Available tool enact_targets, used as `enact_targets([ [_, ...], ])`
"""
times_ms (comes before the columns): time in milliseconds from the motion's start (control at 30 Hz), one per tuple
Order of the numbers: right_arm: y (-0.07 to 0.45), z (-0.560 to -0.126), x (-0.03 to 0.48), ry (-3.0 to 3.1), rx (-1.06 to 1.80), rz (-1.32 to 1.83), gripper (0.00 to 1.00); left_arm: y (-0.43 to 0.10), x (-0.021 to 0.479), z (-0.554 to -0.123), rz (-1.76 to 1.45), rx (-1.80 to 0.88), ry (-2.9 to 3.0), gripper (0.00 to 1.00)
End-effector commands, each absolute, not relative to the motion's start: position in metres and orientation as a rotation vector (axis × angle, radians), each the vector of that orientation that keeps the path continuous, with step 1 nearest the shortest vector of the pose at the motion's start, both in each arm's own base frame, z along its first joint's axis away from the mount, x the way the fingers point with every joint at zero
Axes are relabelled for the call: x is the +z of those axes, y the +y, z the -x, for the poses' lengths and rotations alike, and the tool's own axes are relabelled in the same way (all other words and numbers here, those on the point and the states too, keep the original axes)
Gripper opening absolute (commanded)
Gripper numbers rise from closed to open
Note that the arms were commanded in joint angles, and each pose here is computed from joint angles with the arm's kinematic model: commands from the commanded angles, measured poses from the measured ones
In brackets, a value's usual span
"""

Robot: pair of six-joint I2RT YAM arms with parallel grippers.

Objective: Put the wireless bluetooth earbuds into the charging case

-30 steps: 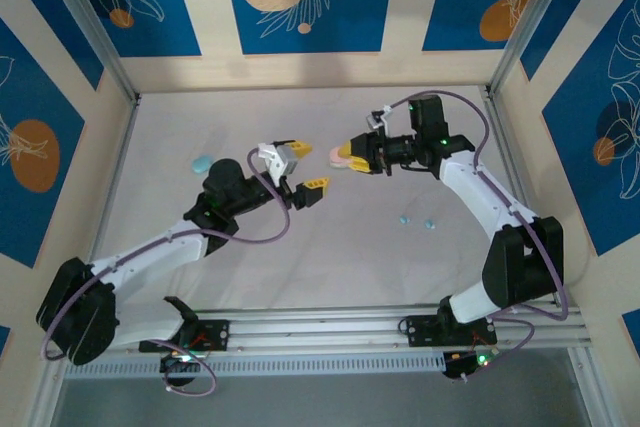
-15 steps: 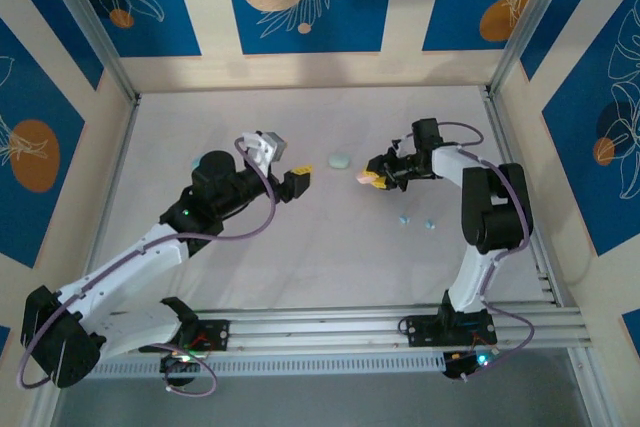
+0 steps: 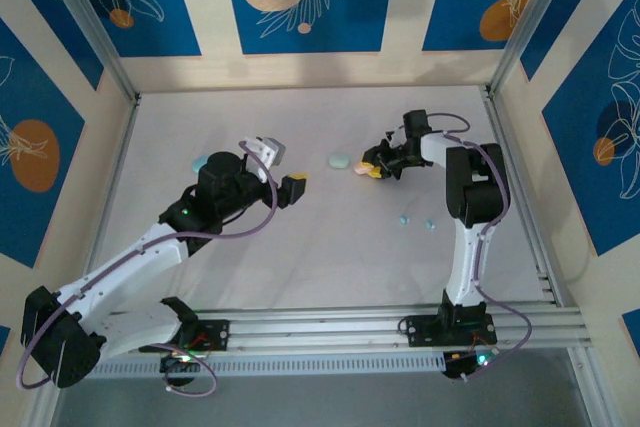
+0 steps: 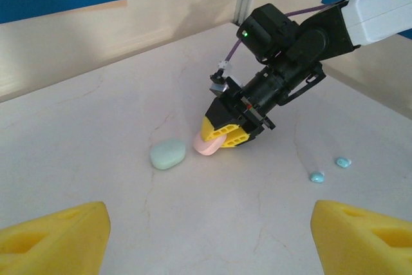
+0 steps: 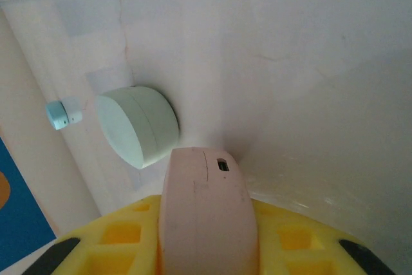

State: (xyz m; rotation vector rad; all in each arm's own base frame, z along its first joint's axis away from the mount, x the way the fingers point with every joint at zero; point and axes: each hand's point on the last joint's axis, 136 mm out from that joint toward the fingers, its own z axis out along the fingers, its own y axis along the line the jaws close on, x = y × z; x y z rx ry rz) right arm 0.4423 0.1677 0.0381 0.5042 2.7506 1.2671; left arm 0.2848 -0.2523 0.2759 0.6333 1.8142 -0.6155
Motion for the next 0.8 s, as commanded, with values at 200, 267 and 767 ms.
enact_targets([
  [200, 0.157, -0.426, 0.030, 2.857, 1.138, -0.466, 0.40, -0.231, 0.274, -0.306, -0.495, -0.507, 1.937, 0.80],
  [267, 0.152, -0.422, 0.031, 2.873, 1.096, -0.467, 0.44, -0.228, 0.267, -0.312, -0.468, -0.496, 1.980, 0.80],
  [767, 0.132, -0.399, 0.090, 2.825, 0.893, -0.350, 0.60, -0.193, 0.222, -0.350, -0.209, -0.441, 2.233, 0.83],
])
